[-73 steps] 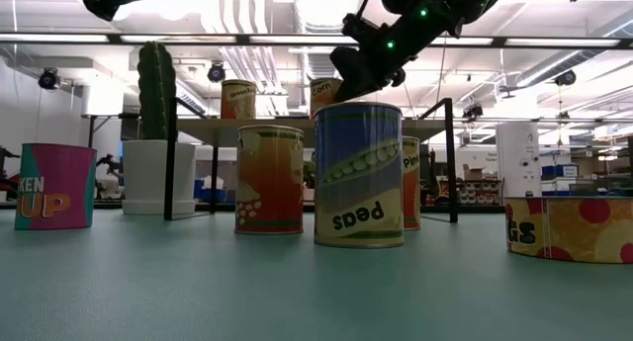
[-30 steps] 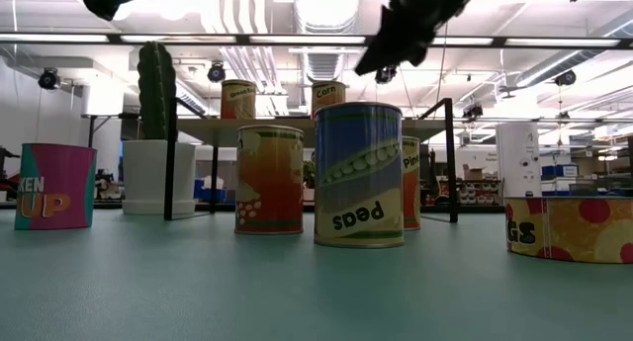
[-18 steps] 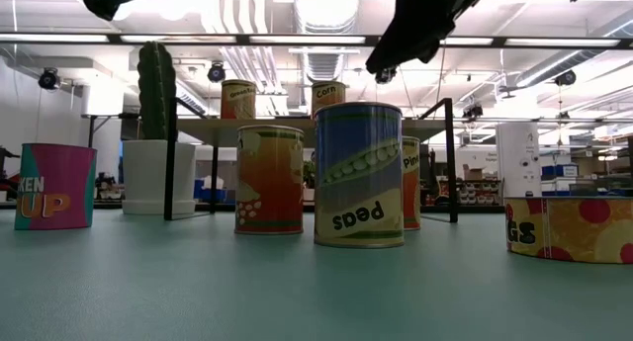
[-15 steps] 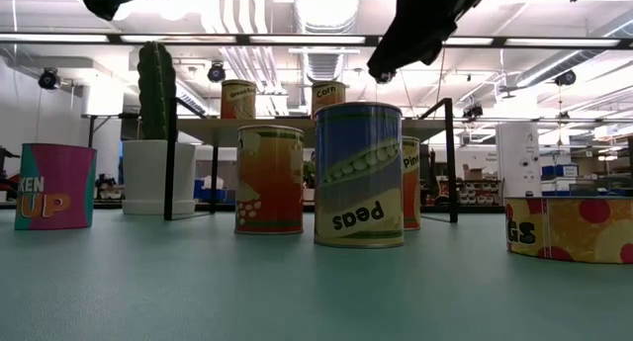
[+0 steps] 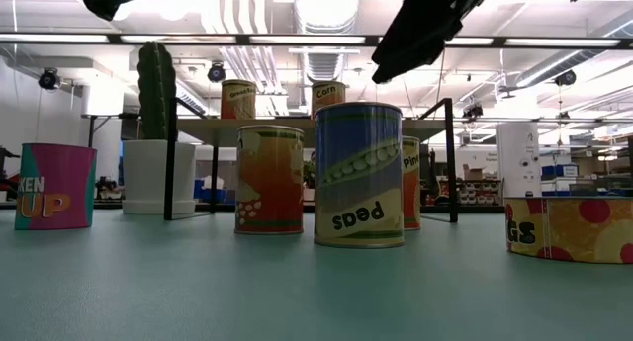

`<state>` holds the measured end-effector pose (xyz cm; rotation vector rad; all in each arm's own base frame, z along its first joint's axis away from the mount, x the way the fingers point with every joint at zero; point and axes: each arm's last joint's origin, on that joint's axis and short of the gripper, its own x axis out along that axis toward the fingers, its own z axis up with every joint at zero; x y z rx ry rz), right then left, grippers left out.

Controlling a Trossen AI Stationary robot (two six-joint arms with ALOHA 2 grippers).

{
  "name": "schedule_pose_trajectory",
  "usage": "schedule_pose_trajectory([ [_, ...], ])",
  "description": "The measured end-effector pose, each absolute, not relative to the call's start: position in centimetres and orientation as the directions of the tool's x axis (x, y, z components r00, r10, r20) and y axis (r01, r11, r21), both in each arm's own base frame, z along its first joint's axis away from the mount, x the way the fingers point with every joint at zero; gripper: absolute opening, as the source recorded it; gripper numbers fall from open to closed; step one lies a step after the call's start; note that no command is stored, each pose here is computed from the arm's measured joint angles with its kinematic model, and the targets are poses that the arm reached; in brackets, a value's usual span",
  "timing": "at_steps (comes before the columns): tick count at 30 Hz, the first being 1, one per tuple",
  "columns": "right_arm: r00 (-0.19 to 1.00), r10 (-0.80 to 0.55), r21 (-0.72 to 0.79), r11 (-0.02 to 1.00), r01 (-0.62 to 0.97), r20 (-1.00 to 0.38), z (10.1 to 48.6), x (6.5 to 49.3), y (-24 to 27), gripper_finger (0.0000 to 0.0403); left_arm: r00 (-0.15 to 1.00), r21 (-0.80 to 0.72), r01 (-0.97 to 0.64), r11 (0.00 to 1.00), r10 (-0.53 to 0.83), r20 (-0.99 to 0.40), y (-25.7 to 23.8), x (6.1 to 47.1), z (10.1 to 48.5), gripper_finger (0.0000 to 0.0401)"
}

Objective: Pick and place cans onto a shelf
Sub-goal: Put the canned pineapple on the shelf

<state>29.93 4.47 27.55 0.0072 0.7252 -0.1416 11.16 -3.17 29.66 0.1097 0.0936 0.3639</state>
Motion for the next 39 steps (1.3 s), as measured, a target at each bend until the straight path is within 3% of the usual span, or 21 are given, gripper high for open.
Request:
schedule_pose_trajectory([
  [9,0.742,-0.117,0.017,0.985,0.171,-0.661,27.6,30.0,4.5,0.0364,0.932,0.133,-0.350,0.927,0.359,-0.051,-3.2,11.2,29.9,0.0000],
  [13,0.700,-0.100,0.049,0.981,0.189,-0.707,25.9,29.1,5.8,0.0364,0.932,0.142,-0.350,0.926,0.359,-0.043,-3.2,11.2,30.0,0.0000],
  [16,0.683,-0.158,-0.010,0.977,0.215,-0.713,24.5,28.2,7.3,0.0364,0.932,0.143,-0.350,0.926,0.359,-0.044,-3.2,11.2,30.0,0.0000],
  [24,0.725,-0.351,-0.147,0.932,0.330,-0.593,21.1,26.5,9.0,0.0364,0.933,0.172,-0.348,0.922,0.359,-0.038,-3.2,11.2,30.1,0.0000],
  [39,0.789,-0.383,-0.029,0.906,0.422,-0.480,15.6,24.0,7.7,0.0364,0.933,0.176,-0.349,0.920,0.359,-0.026,-3.2,11.2,30.2,0.0000],
])
